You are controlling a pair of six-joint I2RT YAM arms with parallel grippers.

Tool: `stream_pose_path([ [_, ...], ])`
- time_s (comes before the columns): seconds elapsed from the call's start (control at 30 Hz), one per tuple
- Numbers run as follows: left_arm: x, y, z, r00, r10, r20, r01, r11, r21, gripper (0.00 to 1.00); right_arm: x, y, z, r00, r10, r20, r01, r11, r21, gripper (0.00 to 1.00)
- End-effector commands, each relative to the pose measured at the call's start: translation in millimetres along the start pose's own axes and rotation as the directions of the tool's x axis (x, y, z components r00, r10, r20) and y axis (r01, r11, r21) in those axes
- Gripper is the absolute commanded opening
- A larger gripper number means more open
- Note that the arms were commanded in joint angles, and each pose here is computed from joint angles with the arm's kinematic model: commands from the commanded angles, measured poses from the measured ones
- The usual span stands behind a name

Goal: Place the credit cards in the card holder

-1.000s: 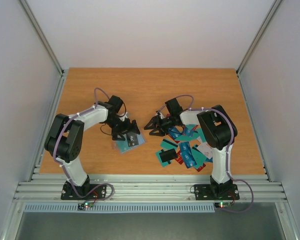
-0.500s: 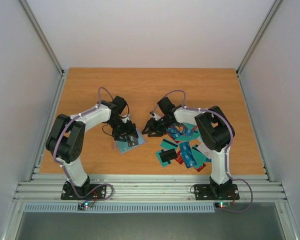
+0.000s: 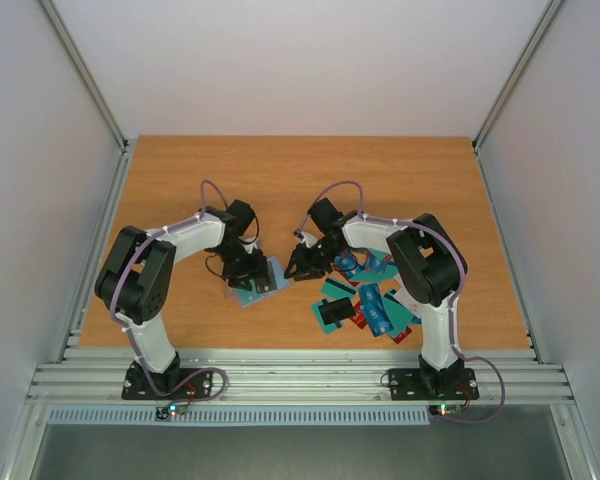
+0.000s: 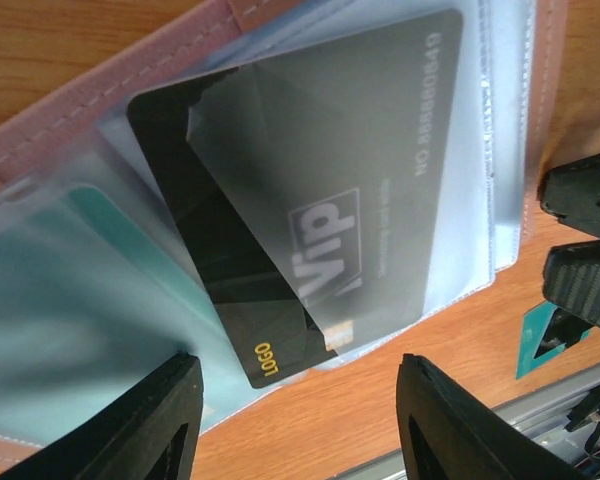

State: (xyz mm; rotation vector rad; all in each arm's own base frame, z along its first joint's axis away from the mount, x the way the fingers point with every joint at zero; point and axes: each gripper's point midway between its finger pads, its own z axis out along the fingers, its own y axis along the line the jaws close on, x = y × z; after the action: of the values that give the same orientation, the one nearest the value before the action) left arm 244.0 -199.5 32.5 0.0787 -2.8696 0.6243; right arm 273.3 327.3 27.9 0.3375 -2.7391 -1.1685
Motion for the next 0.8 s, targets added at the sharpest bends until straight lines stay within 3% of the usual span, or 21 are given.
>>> stream_pose_path([
  [0.0, 1, 1, 14, 1.000, 0.012, -0.024, -0.012, 1.000, 0.009, 0.54, 7, -8, 9, 0.999, -0.007, -0.034, 0.009, 0.998, 0.062, 0.36],
  [0.37, 0, -5, 16, 0.999, 0.015, -0.031, -0.014, 0.999, 0.042, 0.44, 11, -4, 15, 0.998, -0.018, -0.054, 0.021, 0.998, 0.064, 0.25],
  [0.77, -5, -10, 18, 0.999, 0.028, -0.035, -0.026, 0.998, 0.053, 0.42, 14, 0, 20, 0.997, -0.022, -0.068, 0.027, 0.998, 0.063, 0.24],
])
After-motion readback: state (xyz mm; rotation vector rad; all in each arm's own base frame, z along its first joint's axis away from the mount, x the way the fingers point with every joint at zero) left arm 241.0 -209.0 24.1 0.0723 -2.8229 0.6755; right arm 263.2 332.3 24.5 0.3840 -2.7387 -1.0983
